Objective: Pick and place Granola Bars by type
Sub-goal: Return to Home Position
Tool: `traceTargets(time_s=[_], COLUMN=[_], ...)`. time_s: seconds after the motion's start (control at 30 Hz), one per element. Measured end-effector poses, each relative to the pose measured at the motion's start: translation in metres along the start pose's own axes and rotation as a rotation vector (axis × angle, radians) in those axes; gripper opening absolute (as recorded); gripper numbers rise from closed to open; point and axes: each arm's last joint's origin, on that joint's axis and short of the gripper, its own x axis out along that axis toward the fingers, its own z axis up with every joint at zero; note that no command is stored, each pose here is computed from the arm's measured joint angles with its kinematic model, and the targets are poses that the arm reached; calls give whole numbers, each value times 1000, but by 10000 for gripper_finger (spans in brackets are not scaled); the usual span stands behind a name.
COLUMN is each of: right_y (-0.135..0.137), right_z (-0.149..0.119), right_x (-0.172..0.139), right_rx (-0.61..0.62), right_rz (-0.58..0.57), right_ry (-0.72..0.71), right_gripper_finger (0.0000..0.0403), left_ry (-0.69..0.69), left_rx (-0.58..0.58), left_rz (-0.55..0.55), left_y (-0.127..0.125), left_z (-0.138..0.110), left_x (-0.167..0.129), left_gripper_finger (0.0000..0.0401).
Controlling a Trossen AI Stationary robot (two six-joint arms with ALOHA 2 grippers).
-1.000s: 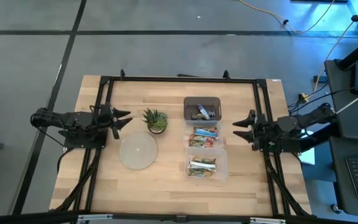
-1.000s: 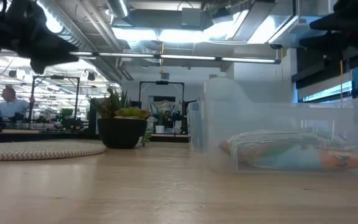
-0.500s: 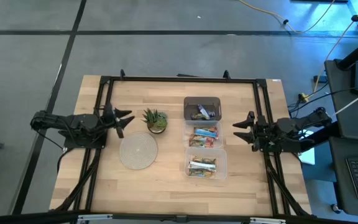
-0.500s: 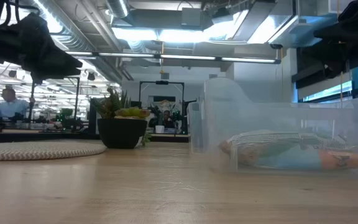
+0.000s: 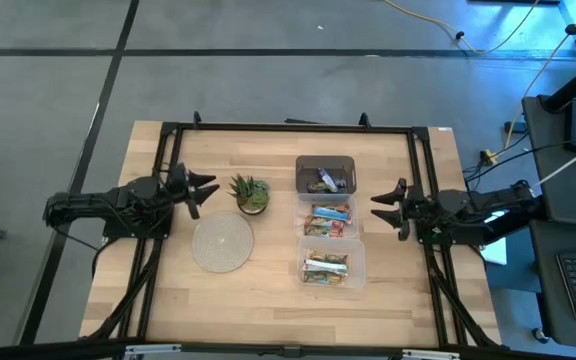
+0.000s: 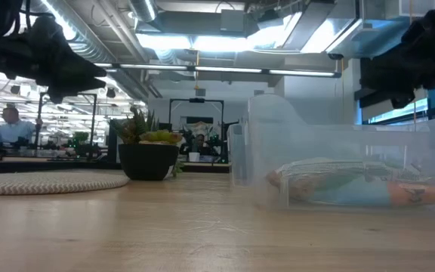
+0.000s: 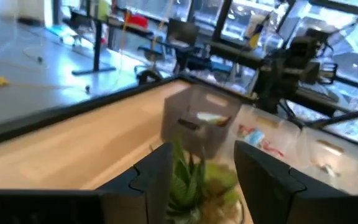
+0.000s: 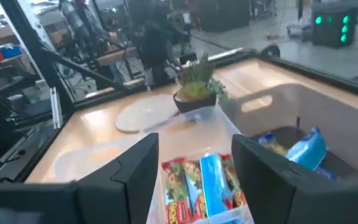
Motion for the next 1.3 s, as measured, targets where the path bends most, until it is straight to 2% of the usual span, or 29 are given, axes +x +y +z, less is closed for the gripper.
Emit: traceTargets(time_s=[0.33, 0.53, 0.63, 0.83, 1.23, 1.3], right_y=[-1, -2, -2, -2, -2, -2], right_z=[3, 1, 1, 1, 1, 1], right_x=[1, 1, 1, 1, 1, 1], right_rx=[-40, -22, -22, -48, -80, -77], right_rz=[6, 1, 0, 0, 6, 6], right_ry=[-24, -7, -6, -6, -3, -3], right_gripper_finger=[207, 207, 207, 207, 207, 207], left_ry=[-7, -112, -99, 23, 19, 18], left_rx=[6, 16, 25, 3, 62, 35], left_rz=[22, -126, -108, -39, -21, -37], left_y=[3, -4, -3, 2, 2, 2], left_z=[1, 14, 12, 0, 0, 0], left_x=[2, 0, 1, 2, 2, 2], left_gripper_finger=[161, 164, 163, 163, 163, 164])
